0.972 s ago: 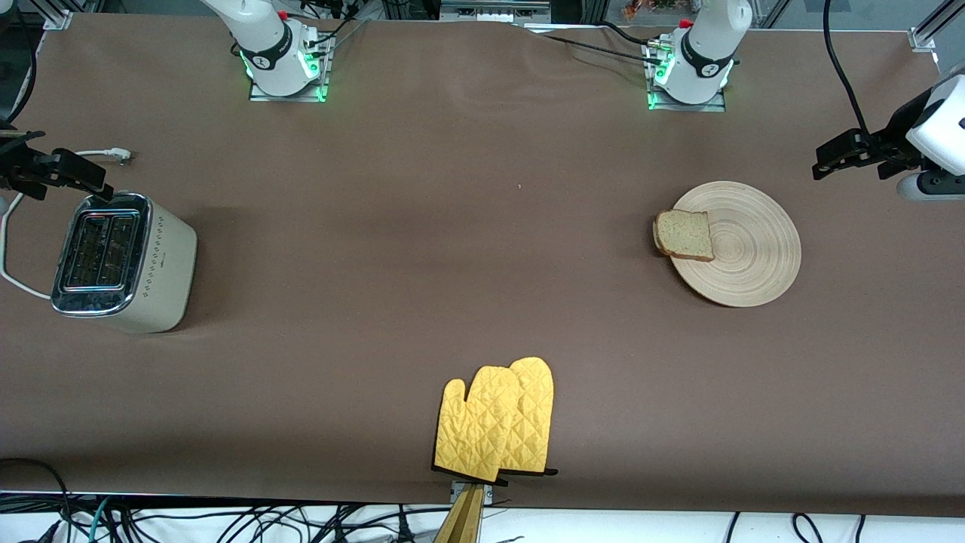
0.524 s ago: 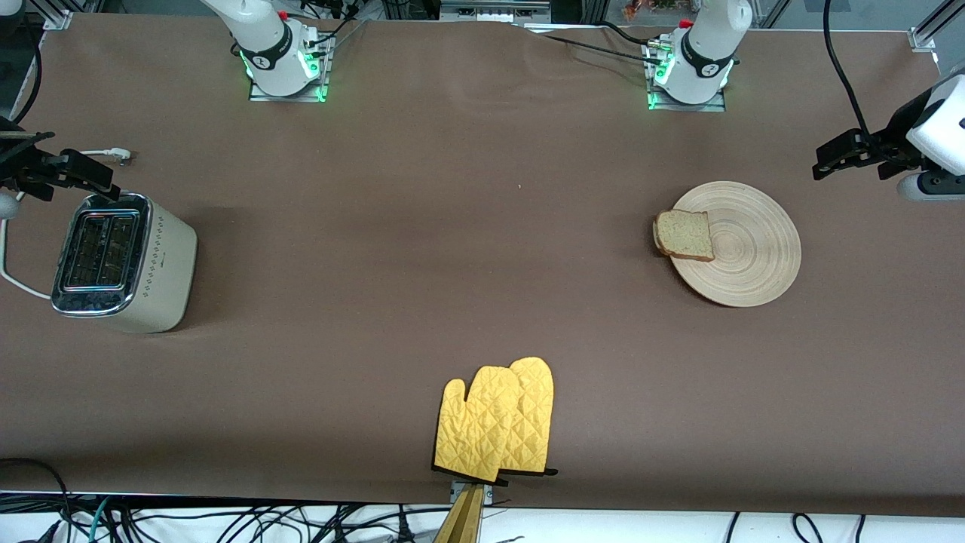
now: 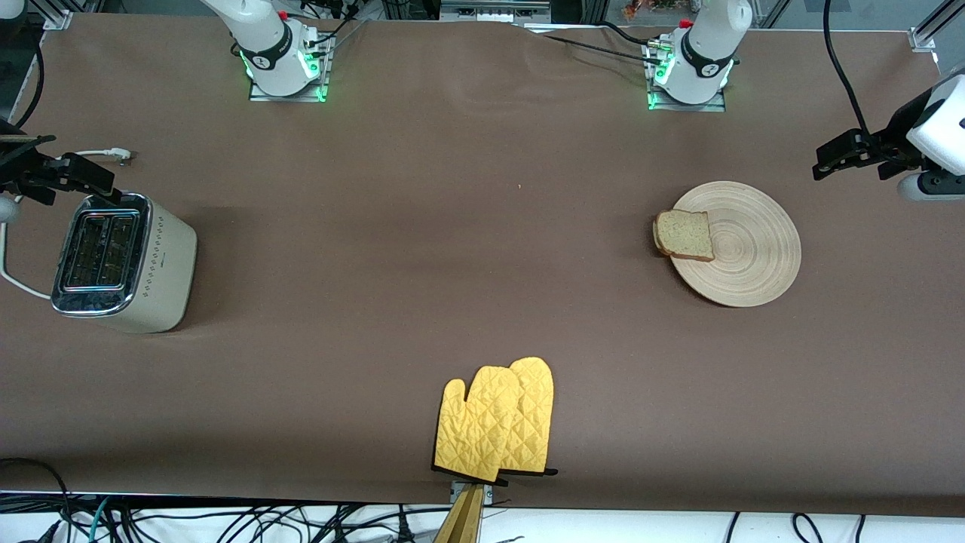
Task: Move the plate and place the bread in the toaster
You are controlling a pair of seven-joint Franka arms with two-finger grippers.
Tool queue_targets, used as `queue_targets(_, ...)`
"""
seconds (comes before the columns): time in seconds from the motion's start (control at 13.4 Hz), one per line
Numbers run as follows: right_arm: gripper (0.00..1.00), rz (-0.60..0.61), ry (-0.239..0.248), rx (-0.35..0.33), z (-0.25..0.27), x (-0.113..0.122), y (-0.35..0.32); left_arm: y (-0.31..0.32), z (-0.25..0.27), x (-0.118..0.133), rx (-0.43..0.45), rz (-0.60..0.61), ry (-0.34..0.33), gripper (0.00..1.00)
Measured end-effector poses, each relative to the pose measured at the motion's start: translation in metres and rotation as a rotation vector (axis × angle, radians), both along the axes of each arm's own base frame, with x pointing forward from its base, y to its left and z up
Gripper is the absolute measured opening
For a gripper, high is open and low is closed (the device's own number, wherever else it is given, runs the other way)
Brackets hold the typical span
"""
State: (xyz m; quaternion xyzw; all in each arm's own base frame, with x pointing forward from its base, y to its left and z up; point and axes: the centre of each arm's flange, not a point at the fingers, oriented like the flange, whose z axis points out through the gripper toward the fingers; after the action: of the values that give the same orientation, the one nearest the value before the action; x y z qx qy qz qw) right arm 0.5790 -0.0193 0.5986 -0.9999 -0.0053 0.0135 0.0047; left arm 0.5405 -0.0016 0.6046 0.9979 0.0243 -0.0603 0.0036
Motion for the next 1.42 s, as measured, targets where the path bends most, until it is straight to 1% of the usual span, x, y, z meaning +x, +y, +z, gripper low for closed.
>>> queue_targets(1.2, 1.0, 0.014, -0.006, 0.003, 0.0006, 0.0012, 0.0084, 0.0, 0.0002, 0.0004, 0.0, 0.0, -0.003, 1.0)
queue_targets(1.42, 1.0, 0.011, -0.008, 0.022, 0.0008, 0.0014, 0.0094, 0.0, 0.0002, 0.0004, 0.0, 0.0, -0.003, 1.0)
